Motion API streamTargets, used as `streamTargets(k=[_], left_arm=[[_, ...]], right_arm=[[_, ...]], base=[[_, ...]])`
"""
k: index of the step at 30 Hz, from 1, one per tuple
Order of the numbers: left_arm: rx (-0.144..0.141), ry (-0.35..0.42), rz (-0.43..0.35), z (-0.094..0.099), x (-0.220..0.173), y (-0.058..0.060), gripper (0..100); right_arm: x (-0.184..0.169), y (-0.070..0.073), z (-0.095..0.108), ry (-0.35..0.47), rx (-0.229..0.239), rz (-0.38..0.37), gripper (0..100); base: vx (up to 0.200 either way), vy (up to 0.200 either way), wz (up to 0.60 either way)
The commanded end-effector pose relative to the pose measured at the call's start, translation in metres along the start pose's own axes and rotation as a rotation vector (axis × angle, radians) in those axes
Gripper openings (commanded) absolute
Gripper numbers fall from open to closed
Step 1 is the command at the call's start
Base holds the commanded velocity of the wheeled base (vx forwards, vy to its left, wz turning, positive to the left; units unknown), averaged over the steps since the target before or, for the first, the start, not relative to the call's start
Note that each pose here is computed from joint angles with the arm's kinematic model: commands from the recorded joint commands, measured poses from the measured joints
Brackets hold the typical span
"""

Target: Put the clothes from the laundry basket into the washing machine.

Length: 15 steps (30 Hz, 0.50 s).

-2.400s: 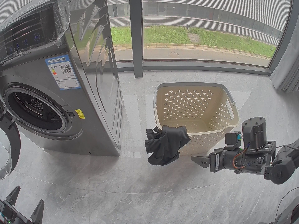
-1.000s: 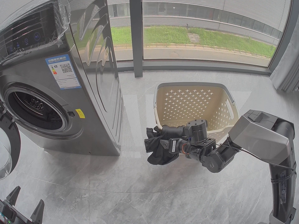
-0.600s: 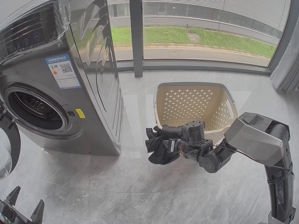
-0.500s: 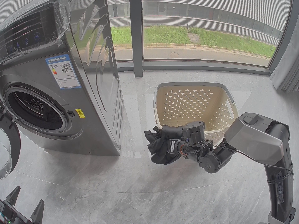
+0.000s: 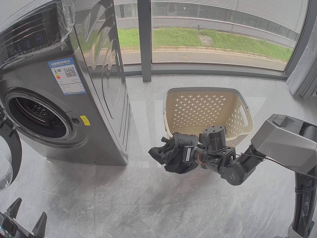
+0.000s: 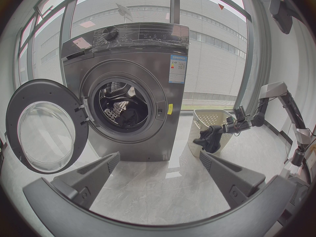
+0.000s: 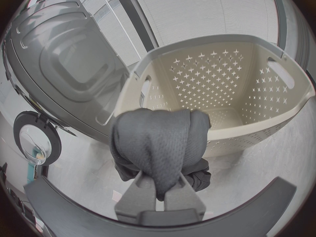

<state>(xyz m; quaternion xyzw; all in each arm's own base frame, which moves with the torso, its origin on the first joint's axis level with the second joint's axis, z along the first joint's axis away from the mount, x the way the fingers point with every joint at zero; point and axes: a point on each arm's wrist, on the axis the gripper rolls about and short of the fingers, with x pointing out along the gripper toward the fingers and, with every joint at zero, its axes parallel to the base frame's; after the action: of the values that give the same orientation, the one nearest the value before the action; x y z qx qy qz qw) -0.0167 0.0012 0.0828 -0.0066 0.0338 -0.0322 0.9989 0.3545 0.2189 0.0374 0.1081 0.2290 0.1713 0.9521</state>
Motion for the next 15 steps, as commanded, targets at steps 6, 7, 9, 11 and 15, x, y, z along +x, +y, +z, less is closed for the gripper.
streamTargets(k=[6, 7, 9, 11, 15], left_arm=[[0.0, 0.019, 0.002, -0.005, 0.001, 0.0, 100], [0.0, 0.019, 0.001, -0.005, 0.001, 0.0, 100], [0.0, 0.019, -0.001, -0.005, 0.001, 0.0, 100], [0.0, 0.019, -0.001, -0.005, 0.001, 0.0, 100], [0.0, 0.019, -0.001, -0.005, 0.001, 0.0, 100]], right_arm=[[-0.067, 0.014, 0.04, -0.096, -0.006, 0.044, 0], [-0.071, 0.014, 0.042, -0.105, -0.006, 0.039, 0], [-0.078, 0.015, 0.048, -0.127, -0.003, 0.039, 0], [-0.088, 0.017, 0.055, -0.151, -0.001, 0.05, 0], [-0.12, 0.022, 0.073, -0.22, 0.005, 0.082, 0]], base=[[0.0, 0.0, 0.0], [0.0, 0.0, 0.0], [0.0, 0.0, 0.0], [0.0, 0.0, 0.0], [0.0, 0.0, 0.0]])
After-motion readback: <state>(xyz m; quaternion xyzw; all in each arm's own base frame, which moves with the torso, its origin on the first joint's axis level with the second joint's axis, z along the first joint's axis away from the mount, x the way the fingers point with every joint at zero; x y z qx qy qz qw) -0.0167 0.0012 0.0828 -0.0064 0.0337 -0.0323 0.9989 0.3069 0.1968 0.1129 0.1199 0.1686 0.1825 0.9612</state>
